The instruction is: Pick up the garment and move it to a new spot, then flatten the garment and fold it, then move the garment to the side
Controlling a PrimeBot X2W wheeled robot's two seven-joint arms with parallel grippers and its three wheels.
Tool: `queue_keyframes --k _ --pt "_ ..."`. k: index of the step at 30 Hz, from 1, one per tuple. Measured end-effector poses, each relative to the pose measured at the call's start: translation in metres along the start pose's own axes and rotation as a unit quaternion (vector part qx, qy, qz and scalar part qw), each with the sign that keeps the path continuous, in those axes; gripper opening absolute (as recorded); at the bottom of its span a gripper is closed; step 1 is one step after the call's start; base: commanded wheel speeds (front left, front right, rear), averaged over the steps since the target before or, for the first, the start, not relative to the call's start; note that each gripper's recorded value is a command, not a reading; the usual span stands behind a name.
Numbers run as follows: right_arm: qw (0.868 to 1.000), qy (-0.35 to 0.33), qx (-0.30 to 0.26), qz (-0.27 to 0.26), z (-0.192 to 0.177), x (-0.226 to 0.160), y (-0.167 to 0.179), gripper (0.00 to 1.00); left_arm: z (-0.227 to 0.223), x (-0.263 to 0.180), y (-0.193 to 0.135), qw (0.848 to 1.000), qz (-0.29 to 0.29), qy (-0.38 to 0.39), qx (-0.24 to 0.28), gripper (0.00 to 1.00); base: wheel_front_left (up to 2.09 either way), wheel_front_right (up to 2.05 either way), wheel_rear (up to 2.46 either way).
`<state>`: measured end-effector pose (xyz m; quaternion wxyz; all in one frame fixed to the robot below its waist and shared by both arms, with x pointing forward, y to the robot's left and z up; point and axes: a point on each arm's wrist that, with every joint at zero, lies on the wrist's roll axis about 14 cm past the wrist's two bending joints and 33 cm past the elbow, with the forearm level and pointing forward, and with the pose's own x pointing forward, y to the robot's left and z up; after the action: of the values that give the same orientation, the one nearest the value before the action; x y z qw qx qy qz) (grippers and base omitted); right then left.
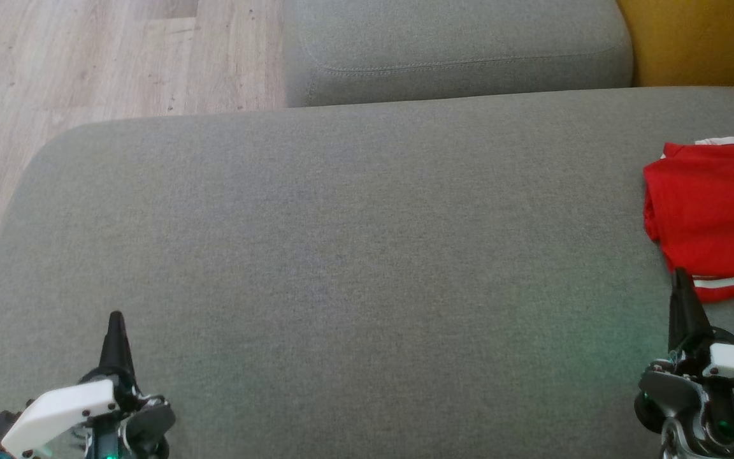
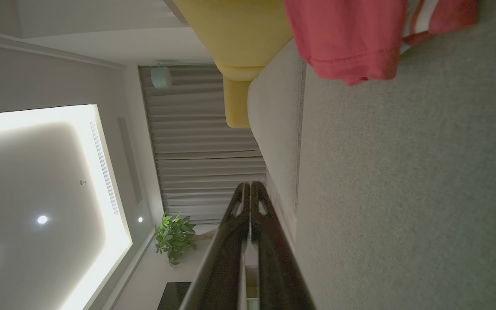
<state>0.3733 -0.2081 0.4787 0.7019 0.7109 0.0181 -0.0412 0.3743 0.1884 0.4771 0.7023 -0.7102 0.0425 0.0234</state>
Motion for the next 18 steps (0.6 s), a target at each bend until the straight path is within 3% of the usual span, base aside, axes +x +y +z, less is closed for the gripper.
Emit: queue_keyframes --k 18 --pt "1.000 0.000 0.000 0.000 0.0001 0.0000 0.0000 0.00 0.0001 0.0000 0.0000 1.000 0.000 0.000 0.000 0.00 0.00 0.00 0.00"
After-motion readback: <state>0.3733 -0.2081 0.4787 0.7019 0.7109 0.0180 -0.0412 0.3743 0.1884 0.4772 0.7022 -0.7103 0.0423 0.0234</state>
